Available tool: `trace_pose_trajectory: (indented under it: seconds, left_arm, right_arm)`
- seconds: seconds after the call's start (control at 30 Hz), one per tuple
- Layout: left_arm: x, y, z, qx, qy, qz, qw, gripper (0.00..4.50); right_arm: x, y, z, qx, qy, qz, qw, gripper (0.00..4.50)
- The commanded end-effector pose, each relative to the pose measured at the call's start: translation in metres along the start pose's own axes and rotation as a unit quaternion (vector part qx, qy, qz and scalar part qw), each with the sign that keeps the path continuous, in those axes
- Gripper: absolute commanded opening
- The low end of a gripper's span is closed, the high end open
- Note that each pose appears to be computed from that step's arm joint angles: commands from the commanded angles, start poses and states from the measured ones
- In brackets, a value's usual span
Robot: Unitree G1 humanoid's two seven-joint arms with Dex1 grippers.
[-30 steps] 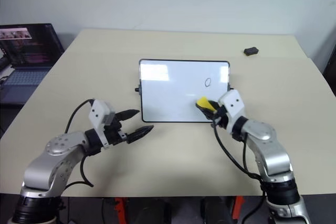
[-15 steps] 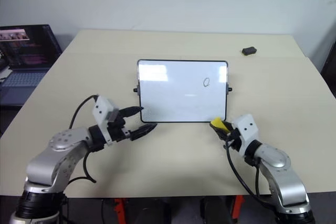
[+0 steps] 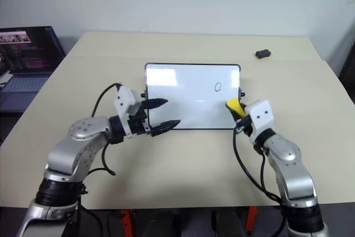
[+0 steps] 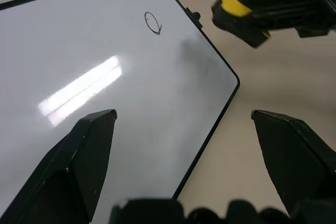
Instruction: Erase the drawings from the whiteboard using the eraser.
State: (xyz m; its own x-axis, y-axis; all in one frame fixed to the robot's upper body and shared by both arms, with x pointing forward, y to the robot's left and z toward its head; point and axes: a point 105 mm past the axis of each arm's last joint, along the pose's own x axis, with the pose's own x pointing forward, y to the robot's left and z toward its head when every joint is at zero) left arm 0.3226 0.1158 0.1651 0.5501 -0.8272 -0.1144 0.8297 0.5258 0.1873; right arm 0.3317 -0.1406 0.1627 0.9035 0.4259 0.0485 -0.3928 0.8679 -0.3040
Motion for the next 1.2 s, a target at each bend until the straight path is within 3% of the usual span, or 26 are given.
trace_pose_trajectory:
  seconds: [0.03, 0.27, 0.4, 0.57, 0.77, 0.9, 1.03, 1.2]
  left_arm:
    - [0.009, 0.001, 0.017, 0.030, -0.025, -0.006, 0.999, 4.50]
    - [0.009, 0.000, 0.016, 0.030, -0.025, -0.009, 0.999, 4.50]
    - [0.007, -0.001, 0.016, 0.029, -0.024, -0.007, 0.999, 4.50]
    - [0.005, 0.000, 0.015, 0.026, -0.025, 0.001, 0.999, 4.50]
    - [0.004, 0.000, 0.015, 0.024, -0.025, 0.003, 0.999, 4.50]
    - [0.003, 0.000, 0.014, 0.024, -0.024, 0.003, 0.999, 4.50]
    - [0.003, -0.001, 0.013, 0.022, -0.023, 0.002, 1.000, 4.50]
    - [0.004, -0.003, 0.012, 0.019, -0.023, -0.002, 1.000, 4.50]
  right_arm:
    - [0.026, -0.012, 0.021, -0.028, -0.039, -0.022, 0.999, 0.98]
    - [0.073, -0.021, 0.032, -0.051, -0.061, -0.042, 0.996, 0.98]
    - [0.083, -0.004, 0.012, -0.056, -0.034, -0.008, 0.998, 0.98]
    - [0.073, 0.021, -0.027, -0.055, 0.025, 0.051, 0.997, 0.98]
    - [0.064, 0.040, -0.049, -0.100, 0.063, 0.106, 0.987, 0.98]
    - [0.072, 0.029, -0.024, -0.113, 0.014, 0.076, 0.991, 0.98]
    - [0.078, 0.000, 0.026, -0.067, -0.091, 0.003, 0.994, 0.98]
    - [0.084, -0.016, 0.022, -0.062, -0.079, -0.029, 0.994, 0.98]
